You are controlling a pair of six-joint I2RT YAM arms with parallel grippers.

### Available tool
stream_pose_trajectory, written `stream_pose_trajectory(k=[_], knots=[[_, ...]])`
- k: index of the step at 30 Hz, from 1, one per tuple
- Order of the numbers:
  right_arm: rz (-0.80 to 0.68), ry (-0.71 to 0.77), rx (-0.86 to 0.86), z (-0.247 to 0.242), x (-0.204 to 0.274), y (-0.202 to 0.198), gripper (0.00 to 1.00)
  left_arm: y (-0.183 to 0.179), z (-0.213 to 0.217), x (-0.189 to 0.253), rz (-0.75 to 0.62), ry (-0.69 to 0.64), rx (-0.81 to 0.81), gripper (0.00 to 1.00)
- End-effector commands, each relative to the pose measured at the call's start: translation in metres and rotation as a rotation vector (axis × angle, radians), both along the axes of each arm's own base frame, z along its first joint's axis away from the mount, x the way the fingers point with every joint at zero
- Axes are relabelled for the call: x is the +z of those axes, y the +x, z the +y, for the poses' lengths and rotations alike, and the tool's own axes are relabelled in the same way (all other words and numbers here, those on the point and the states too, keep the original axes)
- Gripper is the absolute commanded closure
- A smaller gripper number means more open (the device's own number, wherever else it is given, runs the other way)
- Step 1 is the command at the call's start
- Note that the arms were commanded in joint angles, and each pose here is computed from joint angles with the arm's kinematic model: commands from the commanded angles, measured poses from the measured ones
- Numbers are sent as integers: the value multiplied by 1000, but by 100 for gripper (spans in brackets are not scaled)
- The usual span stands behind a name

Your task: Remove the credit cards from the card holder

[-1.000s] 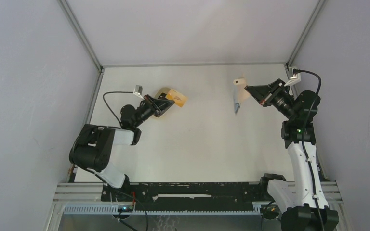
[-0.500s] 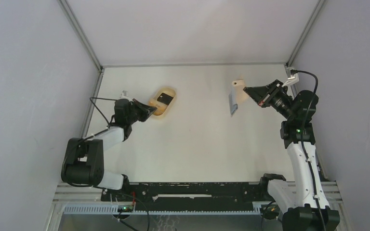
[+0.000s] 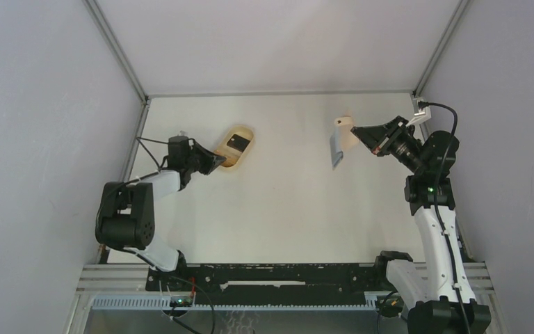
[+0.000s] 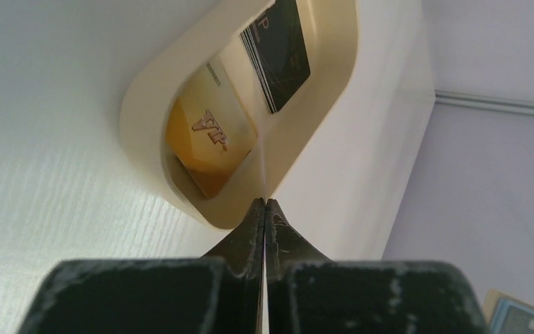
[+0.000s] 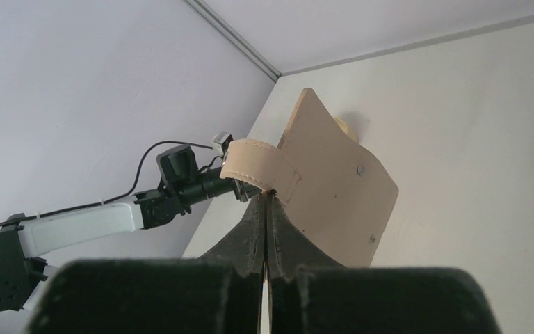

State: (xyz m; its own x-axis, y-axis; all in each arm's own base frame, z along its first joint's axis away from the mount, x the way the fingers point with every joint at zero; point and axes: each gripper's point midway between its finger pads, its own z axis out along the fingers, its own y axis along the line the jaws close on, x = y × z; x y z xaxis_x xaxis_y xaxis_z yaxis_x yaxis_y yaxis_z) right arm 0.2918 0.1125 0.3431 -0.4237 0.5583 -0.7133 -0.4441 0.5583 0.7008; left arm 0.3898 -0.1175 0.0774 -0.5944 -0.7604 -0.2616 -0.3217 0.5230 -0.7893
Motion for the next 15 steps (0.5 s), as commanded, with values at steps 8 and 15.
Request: stream_pose_trajectory(k=[8, 15], knots=[[-82, -29, -1, 2, 16, -5, 100, 13, 8, 4, 40, -10, -14, 100], [-81, -31, -1, 2, 16, -6, 100, 9, 4, -14, 112, -8, -51, 100]])
